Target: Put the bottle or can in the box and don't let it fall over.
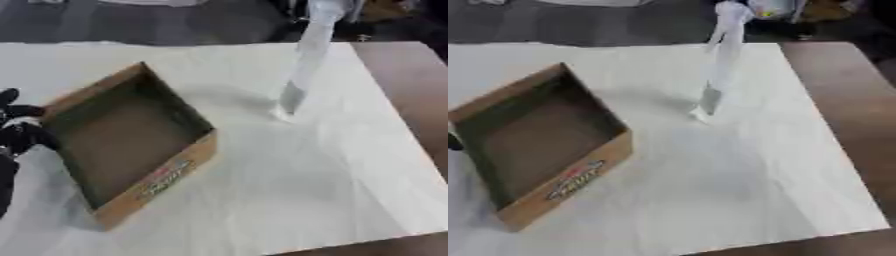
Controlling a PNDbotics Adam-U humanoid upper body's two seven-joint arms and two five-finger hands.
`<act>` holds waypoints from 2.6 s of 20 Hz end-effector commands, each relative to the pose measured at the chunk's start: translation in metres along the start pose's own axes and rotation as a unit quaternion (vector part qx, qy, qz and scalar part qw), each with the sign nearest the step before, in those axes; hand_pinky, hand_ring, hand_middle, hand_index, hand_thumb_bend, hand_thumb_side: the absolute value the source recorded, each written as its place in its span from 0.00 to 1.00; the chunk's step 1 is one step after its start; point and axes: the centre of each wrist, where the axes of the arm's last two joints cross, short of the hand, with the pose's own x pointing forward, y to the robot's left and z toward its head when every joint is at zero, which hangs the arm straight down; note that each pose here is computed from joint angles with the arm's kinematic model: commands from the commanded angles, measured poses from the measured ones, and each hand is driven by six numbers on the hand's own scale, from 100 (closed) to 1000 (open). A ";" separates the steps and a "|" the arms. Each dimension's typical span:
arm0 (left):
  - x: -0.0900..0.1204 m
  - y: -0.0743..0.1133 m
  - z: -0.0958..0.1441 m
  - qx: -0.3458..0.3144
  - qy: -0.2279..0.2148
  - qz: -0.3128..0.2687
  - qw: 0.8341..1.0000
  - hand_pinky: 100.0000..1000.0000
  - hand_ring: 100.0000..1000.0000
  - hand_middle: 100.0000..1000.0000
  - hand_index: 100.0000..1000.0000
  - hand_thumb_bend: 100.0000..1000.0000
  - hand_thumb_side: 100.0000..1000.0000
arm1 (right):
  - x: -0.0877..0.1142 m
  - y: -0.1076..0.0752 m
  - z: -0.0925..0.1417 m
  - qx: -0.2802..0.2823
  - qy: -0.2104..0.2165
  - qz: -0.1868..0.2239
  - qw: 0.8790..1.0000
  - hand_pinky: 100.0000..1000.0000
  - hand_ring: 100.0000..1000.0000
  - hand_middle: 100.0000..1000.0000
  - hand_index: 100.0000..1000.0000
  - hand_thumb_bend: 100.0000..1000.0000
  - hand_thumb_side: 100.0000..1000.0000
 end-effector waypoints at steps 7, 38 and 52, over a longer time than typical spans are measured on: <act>0.006 0.003 -0.002 -0.005 -0.006 -0.012 1.000 0.47 0.49 0.64 0.90 0.06 0.74 | 0.011 -0.016 -0.010 0.023 -0.010 0.035 0.999 1.00 1.00 1.00 0.96 0.00 0.18; 0.005 0.004 0.004 -0.031 0.012 -0.005 0.999 0.47 0.49 0.64 0.89 0.05 0.73 | -0.026 -0.165 -0.083 0.370 0.159 0.326 0.855 0.97 1.00 1.00 0.94 0.09 0.34; 0.003 0.000 0.006 -0.037 0.020 0.007 0.999 0.47 0.48 0.63 0.89 0.06 0.74 | -0.083 -0.097 -0.146 0.402 0.120 0.288 0.861 1.00 1.00 1.00 0.97 0.16 0.32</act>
